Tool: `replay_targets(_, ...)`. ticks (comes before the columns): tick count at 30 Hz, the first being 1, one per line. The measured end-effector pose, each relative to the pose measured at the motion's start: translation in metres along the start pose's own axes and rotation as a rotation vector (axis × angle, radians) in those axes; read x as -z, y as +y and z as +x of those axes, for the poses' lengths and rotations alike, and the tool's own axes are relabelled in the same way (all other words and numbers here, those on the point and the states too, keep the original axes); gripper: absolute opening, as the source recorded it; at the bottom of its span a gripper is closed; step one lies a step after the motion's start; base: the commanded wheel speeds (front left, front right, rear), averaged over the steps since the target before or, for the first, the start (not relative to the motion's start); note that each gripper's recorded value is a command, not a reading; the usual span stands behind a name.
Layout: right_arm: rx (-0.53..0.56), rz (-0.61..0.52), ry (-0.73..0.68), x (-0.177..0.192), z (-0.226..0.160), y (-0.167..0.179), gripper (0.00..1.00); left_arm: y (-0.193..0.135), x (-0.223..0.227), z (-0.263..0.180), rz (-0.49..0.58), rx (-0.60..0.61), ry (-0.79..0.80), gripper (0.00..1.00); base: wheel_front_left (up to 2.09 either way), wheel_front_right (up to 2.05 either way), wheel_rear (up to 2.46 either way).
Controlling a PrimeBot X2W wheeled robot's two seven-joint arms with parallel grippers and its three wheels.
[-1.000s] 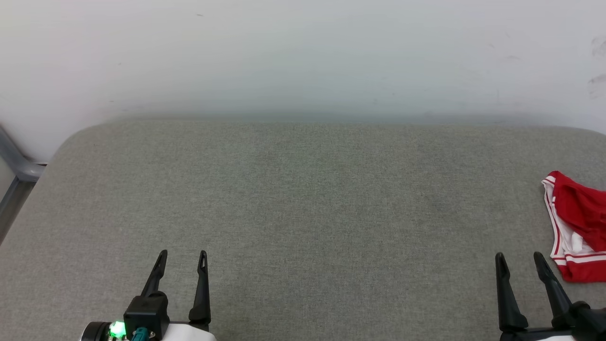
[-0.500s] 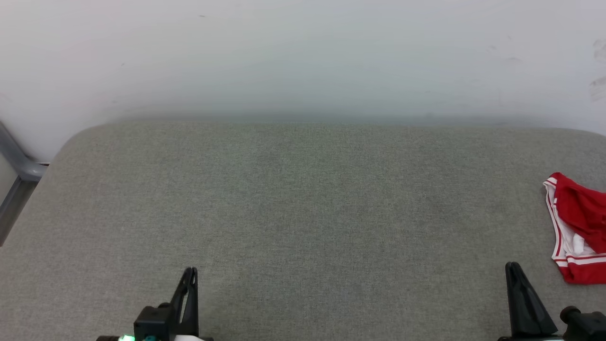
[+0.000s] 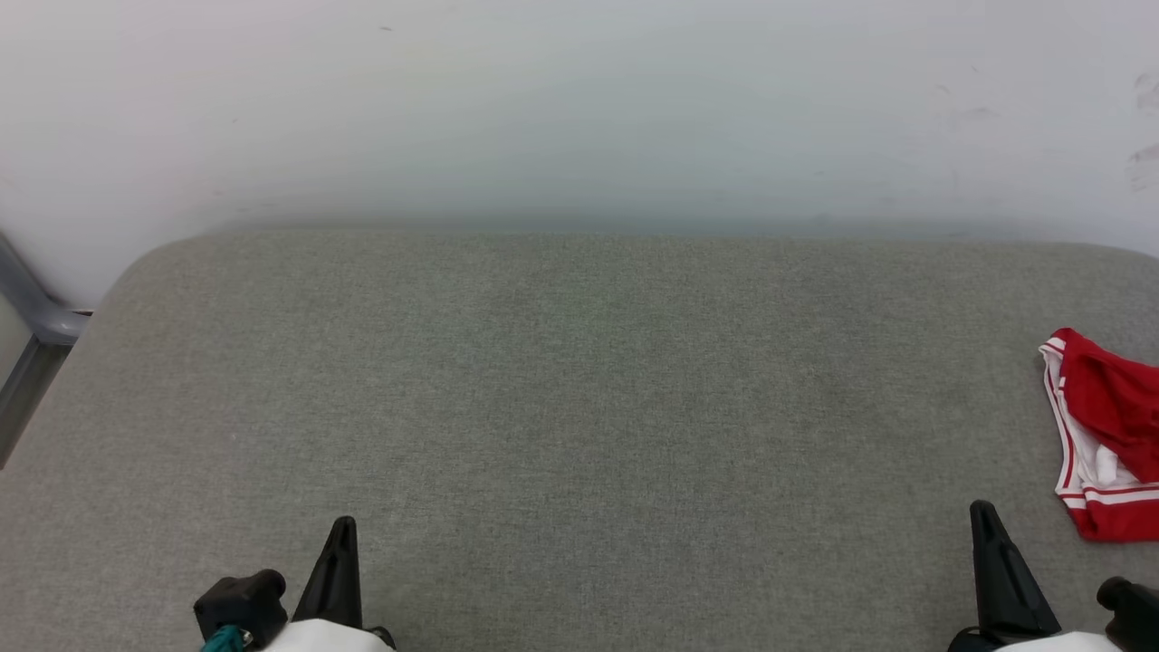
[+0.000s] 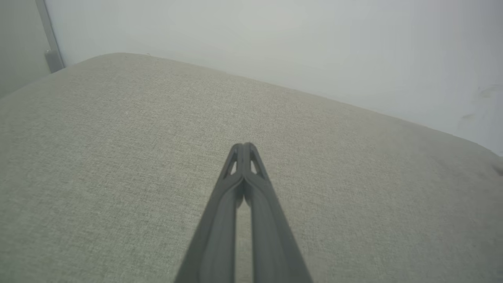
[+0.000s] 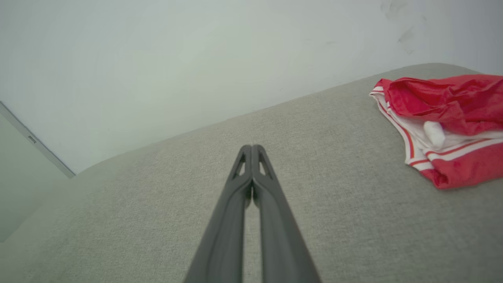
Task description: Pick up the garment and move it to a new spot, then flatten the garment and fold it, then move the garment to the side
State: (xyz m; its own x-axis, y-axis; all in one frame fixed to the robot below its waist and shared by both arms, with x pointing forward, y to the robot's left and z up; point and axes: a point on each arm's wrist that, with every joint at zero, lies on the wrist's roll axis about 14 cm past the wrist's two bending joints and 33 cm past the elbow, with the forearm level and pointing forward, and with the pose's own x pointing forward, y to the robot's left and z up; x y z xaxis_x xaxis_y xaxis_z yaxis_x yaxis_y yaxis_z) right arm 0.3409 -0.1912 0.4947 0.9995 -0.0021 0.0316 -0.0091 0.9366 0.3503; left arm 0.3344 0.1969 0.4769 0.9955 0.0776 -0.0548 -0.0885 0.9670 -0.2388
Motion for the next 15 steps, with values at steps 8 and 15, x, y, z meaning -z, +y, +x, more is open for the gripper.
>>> replay_targets(8,0.023,0.136,0.004,-0.0003,0.0052,-0.0028,0.0,0.0041,0.0006,0.0051,-0.149,-0.02,0.021,0.0,0.0,0.0,0.0)
replay_targets(15,0.037,0.247,0.012,-0.0001,0.0099,-0.0044,0.0,0.0059,0.0015,0.0087,-0.269,-0.03,0.038,0.0,0.0,0.0,0.0)
